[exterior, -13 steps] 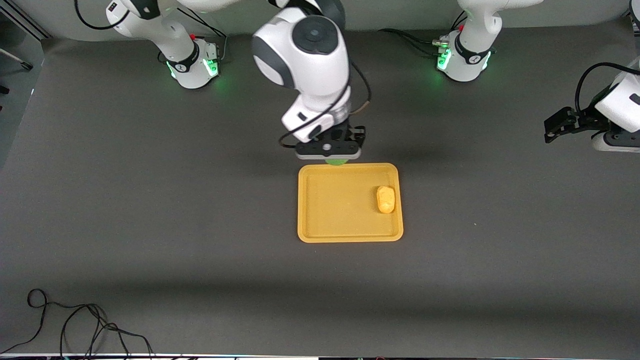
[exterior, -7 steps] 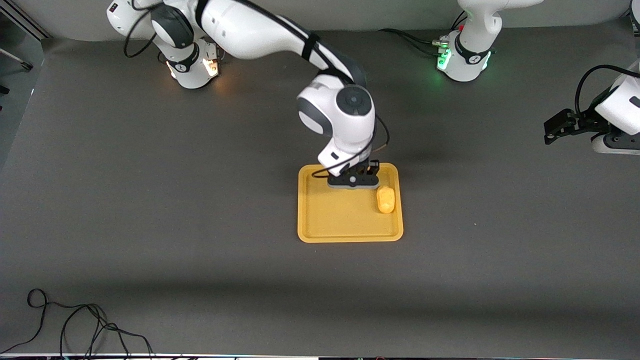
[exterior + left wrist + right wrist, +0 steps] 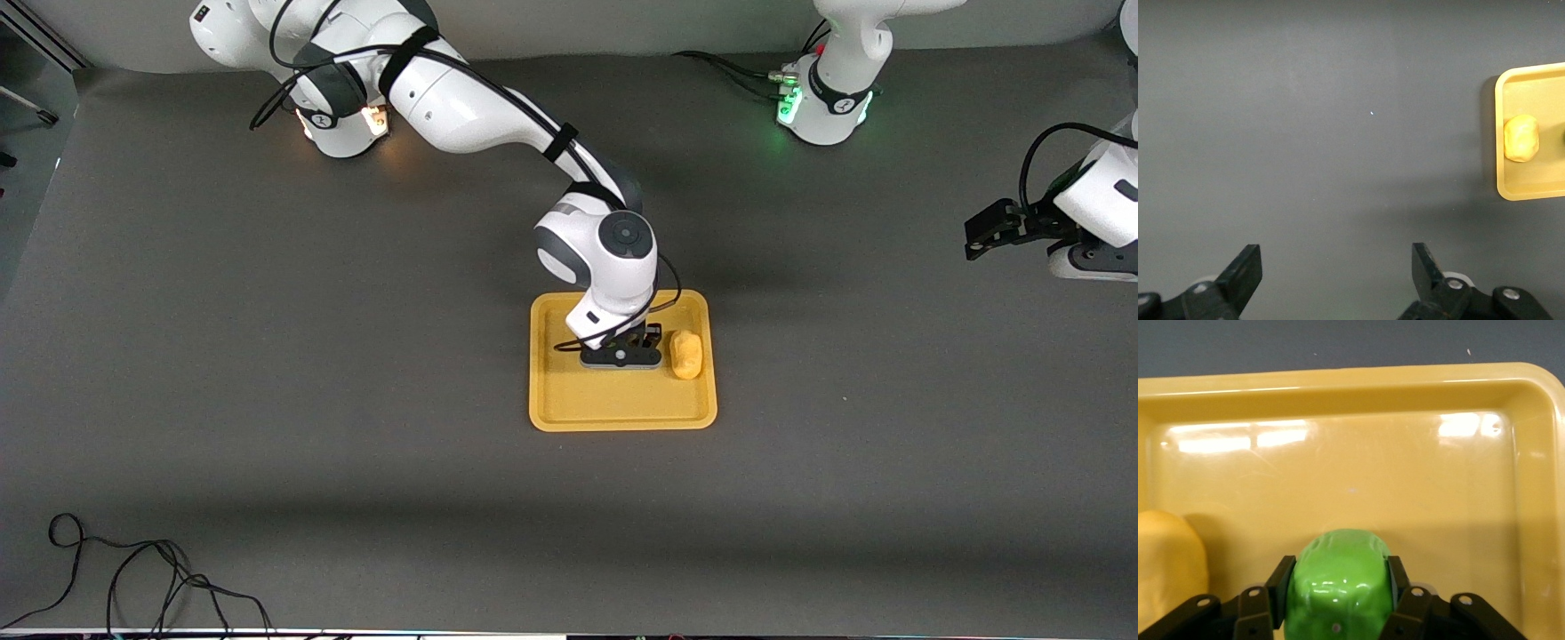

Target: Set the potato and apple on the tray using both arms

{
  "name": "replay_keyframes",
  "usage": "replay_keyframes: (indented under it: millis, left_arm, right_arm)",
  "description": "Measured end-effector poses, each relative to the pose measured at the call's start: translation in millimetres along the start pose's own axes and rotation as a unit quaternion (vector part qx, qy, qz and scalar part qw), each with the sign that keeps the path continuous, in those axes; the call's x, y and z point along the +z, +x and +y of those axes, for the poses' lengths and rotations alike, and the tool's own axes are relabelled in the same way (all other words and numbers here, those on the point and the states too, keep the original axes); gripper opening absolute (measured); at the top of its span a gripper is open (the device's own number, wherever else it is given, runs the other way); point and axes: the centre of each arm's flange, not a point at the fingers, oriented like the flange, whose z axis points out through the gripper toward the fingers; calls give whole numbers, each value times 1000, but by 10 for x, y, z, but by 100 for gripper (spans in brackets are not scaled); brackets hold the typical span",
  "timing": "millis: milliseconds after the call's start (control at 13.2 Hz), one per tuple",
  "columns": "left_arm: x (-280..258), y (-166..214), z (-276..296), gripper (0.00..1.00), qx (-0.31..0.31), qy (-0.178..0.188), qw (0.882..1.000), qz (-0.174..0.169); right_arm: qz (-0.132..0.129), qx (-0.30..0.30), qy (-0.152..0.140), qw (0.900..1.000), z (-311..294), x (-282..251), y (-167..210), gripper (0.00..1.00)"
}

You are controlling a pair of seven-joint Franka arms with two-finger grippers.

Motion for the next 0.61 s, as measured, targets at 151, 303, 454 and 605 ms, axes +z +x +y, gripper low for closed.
replay_keyframes:
  millis: [151, 303, 454, 605]
  left_arm:
    - [1, 0, -5, 100, 0, 0, 1000, 0]
    - [1, 1, -10, 100, -1, 0, 1000, 0]
    - [2, 2, -12, 100, -1, 0, 1000, 0]
    - [-3, 4, -15, 100, -1, 0, 1000, 0]
  right_arm:
    - [2, 1, 0, 1000, 3, 1, 15, 78]
    - [13, 3, 11, 1000, -33, -189, 89, 98]
    - [18, 10, 15, 1000, -37, -755, 208, 100]
    - [16, 19, 12, 1000, 69, -1633, 290, 100]
